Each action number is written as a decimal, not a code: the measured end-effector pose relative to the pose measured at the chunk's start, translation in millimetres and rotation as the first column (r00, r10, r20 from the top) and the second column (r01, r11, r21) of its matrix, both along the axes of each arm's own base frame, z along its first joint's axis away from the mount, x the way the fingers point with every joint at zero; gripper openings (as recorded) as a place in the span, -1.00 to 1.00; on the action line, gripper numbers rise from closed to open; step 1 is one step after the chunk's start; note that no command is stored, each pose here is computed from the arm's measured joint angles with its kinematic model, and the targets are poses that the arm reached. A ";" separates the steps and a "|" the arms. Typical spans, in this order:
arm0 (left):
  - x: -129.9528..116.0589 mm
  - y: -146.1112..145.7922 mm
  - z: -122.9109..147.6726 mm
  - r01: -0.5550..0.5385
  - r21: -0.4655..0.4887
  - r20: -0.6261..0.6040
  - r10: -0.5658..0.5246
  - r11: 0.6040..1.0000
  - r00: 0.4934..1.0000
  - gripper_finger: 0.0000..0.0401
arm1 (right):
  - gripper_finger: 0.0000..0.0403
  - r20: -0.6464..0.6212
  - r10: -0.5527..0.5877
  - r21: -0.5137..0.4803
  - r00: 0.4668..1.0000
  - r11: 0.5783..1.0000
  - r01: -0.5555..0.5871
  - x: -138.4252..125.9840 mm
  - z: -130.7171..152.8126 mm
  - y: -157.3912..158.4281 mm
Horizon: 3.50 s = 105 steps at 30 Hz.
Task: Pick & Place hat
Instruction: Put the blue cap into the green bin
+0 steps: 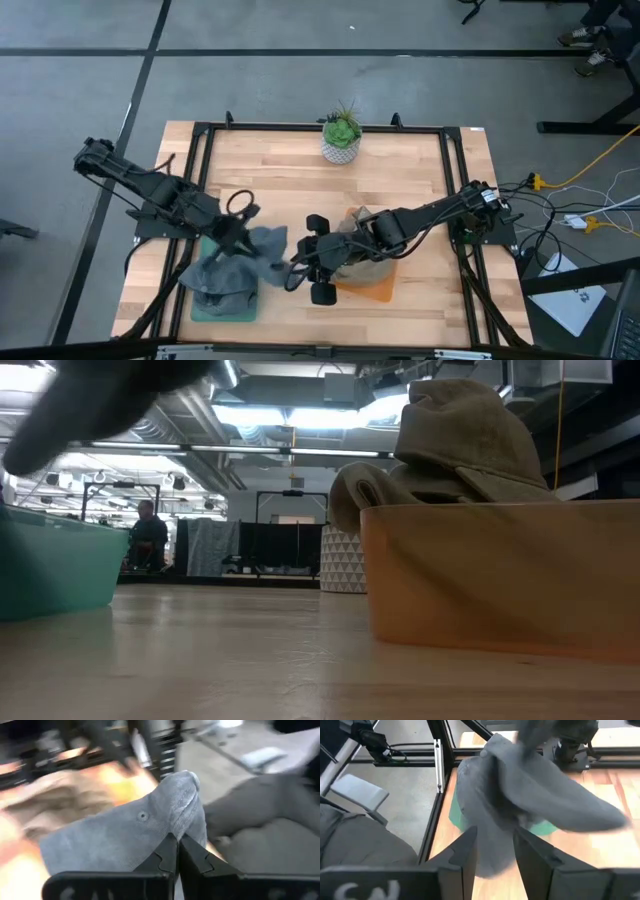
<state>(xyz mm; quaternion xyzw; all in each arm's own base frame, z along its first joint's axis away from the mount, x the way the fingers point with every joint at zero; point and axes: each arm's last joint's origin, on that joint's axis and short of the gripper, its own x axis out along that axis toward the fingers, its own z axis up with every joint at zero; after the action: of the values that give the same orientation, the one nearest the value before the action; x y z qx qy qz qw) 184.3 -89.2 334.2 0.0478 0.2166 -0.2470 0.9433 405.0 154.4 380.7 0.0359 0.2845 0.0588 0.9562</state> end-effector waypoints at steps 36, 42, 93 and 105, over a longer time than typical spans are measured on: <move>-15.9 -16.6 10.8 0.162 0.040 0.120 -0.166 0.986 0.979 -0.99 | -0.36 0.294 0.171 -0.407 0.940 0.912 -0.039 55.2 -29.6 17.0; -16.5 -16.1 9.0 0.146 0.014 0.085 -0.146 0.989 0.986 -0.99 | -0.37 0.317 0.139 -0.354 0.938 0.935 -0.019 55.8 -27.9 17.0; -12.3 7.8 -0.1 -0.391 -0.112 -0.111 0.379 0.914 0.919 -0.21 | -0.99 0.121 -0.430 -0.448 0.895 0.781 0.436 42.7 -35.5 -29.6; 2.1 25.3 10.3 -0.560 -0.180 0.007 0.570 0.809 0.821 0.02 | -0.99 0.101 -0.585 -0.236 0.804 0.771 0.591 42.7 -20.3 -58.9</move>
<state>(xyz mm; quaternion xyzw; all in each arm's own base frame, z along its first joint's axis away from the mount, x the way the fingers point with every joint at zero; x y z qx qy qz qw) 186.4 -63.9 344.5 -0.0917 0.1702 0.0286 0.9807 447.7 95.5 360.4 -0.0013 0.2540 -0.2798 0.9259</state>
